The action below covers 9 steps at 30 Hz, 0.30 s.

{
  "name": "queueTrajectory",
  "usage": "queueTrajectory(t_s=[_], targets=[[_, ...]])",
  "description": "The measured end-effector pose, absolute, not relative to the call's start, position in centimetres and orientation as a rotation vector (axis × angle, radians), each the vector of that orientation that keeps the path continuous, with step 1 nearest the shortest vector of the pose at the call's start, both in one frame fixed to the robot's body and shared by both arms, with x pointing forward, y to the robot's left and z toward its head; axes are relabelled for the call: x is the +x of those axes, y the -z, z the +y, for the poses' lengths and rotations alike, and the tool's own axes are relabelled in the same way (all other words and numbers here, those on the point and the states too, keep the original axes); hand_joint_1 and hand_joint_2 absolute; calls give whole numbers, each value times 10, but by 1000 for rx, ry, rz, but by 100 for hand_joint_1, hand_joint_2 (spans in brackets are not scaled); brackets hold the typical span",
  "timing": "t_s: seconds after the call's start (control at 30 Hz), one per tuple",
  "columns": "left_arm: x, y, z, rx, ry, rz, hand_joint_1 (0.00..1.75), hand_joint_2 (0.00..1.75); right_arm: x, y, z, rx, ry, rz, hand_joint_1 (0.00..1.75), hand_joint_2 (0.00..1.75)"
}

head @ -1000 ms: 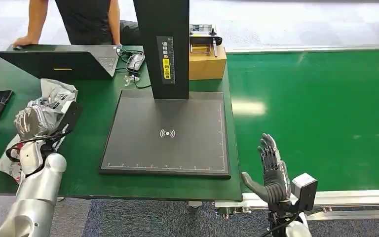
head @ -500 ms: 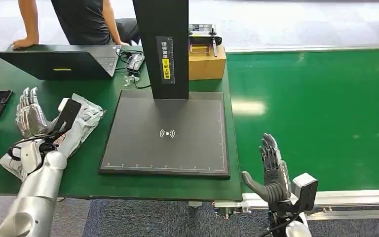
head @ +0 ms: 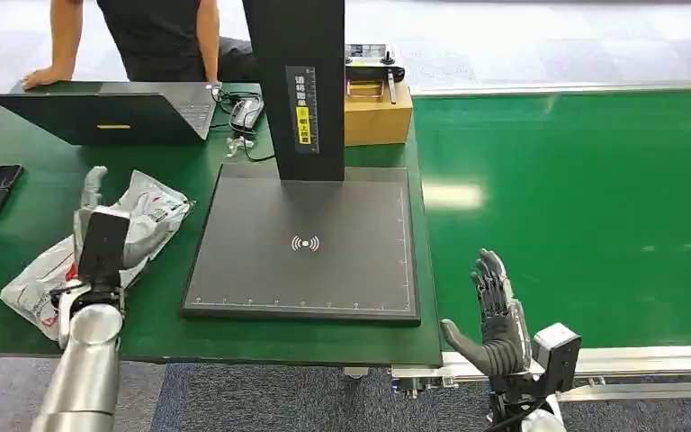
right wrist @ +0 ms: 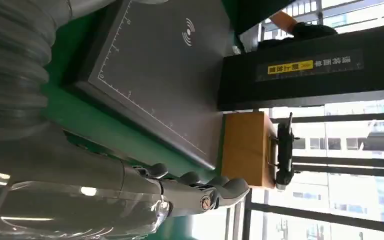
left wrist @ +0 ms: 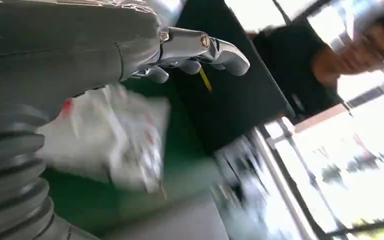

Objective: Moved the parcel from conveyor to table for the left to box.

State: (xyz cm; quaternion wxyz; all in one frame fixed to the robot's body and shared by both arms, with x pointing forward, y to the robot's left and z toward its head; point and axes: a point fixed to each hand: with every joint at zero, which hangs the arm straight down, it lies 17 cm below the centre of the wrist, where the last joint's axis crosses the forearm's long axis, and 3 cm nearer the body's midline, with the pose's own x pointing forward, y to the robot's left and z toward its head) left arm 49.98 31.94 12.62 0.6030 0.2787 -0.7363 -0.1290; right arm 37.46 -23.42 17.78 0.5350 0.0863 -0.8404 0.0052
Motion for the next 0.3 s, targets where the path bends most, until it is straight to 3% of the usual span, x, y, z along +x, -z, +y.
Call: queueTrajectory(t_s=[0.1,0.3], targets=[[477,-120,263,375,283,-1779,0,175,375,-179,-231,215,-31,-2006,0,175],[460,-121,232,297,284,-1809,0,175,375,-180,-229,221,-41,-2010,0,175]])
